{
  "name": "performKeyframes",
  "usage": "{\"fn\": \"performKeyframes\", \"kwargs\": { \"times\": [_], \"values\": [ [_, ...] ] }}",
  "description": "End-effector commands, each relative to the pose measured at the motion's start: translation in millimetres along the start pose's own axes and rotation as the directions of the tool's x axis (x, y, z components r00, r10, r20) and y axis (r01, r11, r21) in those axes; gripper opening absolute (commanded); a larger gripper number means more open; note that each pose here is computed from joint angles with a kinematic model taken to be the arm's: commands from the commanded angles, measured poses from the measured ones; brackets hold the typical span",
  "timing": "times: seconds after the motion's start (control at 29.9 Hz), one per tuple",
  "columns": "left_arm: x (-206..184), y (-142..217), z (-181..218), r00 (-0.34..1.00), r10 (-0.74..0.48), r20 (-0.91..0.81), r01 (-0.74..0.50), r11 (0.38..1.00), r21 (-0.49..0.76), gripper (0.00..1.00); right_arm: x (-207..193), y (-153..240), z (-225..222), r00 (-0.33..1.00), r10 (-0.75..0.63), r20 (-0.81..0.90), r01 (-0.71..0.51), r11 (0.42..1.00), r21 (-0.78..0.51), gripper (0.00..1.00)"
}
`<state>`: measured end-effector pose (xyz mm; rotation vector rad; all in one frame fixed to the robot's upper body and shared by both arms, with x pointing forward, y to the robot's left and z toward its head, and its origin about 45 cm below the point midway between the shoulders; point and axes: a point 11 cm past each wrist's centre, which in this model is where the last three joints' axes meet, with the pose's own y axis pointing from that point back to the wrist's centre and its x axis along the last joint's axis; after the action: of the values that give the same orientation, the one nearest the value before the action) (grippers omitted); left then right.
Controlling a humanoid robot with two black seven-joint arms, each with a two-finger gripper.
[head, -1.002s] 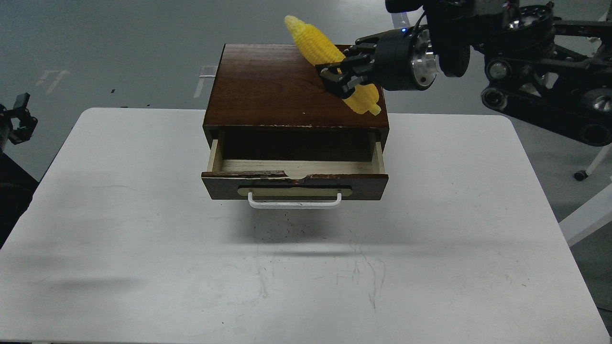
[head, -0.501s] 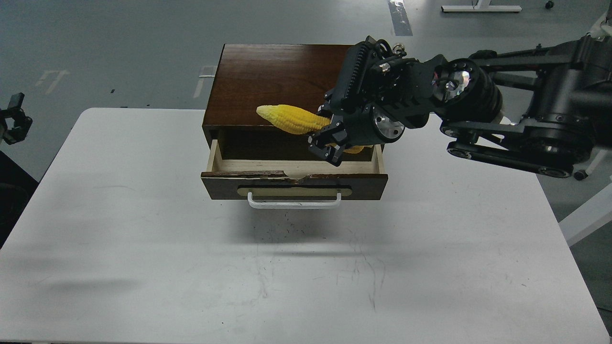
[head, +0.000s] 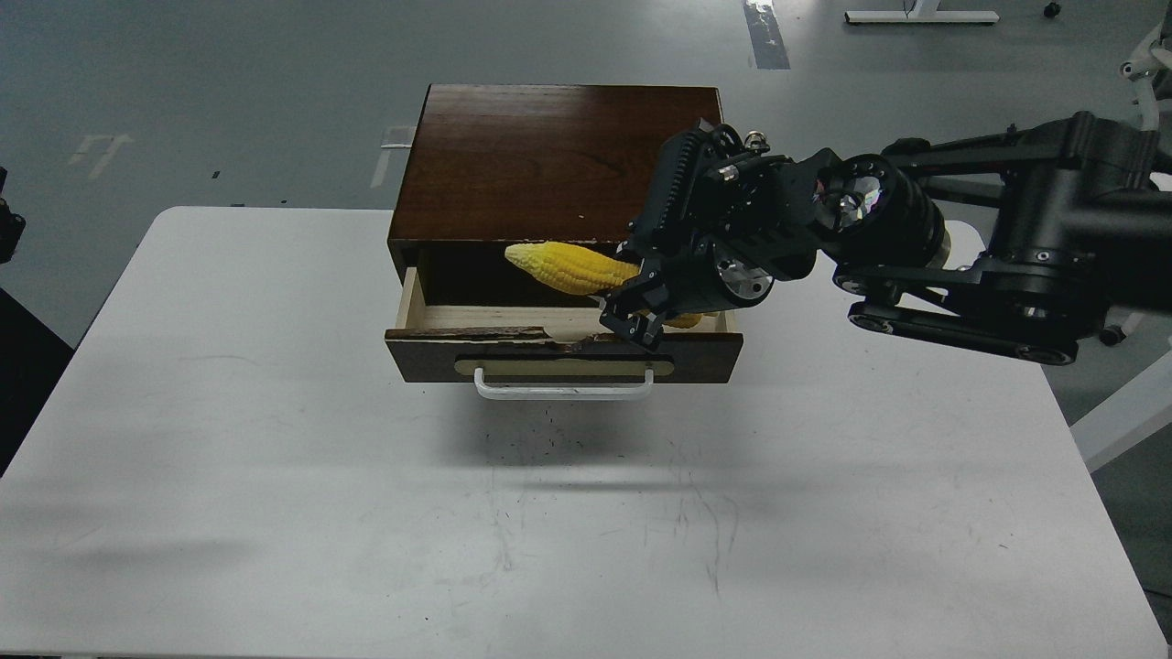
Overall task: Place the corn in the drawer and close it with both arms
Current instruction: 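Lower the corn cob into the drawer and open the right gripper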
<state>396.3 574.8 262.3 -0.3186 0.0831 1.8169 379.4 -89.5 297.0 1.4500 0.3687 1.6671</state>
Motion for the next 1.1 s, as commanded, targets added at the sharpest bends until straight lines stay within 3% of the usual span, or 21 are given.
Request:
{"fn": "performKeyframes", "kwargs": {
  "times": [0.0, 0.1, 0.13, 0.37, 0.67, 0.77, 0.87, 1.04, 1.07],
  "values": [
    [0, 0, 0, 1.0, 0.001, 0.001, -0.001, 1.0, 0.0, 0.98, -4, 0, 5, 1.0, -0.004, 0.015, 0.004, 1.0, -0.012, 0.0],
    [0, 0, 0, 1.0, 0.001, 0.001, -0.001, 1.0, 0.0, 0.98, -3, -2, 5, 0.999, 0.006, 0.045, -0.005, 1.0, -0.007, 0.33],
    [1, 0, 1, 1.0, 0.001, 0.001, -0.001, 1.0, -0.001, 0.98, -3, -2, 5, 0.998, 0.008, 0.057, -0.008, 1.0, -0.003, 0.36],
    [2, 1, 1, 1.0, 0.003, 0.003, -0.003, 1.0, -0.001, 0.98, -6, -3, 12, 0.996, 0.005, 0.085, -0.004, 1.0, -0.02, 0.51],
    [1, 0, 1, 1.0, 0.002, 0.002, -0.002, 1.0, -0.001, 0.98, -2, 2, 16, 0.996, 0.016, 0.087, -0.014, 0.999, -0.031, 0.79],
    [1, 0, 1, 1.0, 0.002, 0.002, -0.002, 1.0, -0.001, 0.98, 1, 3, 18, 0.996, 0.027, 0.088, -0.024, 0.999, -0.034, 0.81],
    [2, 0, 2, 1.0, 0.004, 0.003, -0.004, 1.0, -0.003, 0.98, 16, 9, 26, 0.992, 0.079, 0.098, -0.073, 0.996, -0.057, 0.94],
    [7, 1, 8, 1.0, 0.01, 0.014, -0.01, 1.0, -0.01, 0.98, 45, 36, 63, 0.946, 0.226, 0.233, -0.196, 0.97, -0.142, 0.95],
    [7, 0, 11, 1.0, 0.012, 0.012, -0.011, 1.0, -0.016, 0.98, 54, 48, 78, 0.905, 0.287, 0.314, -0.244, 0.955, -0.169, 1.0]
  ]
}}
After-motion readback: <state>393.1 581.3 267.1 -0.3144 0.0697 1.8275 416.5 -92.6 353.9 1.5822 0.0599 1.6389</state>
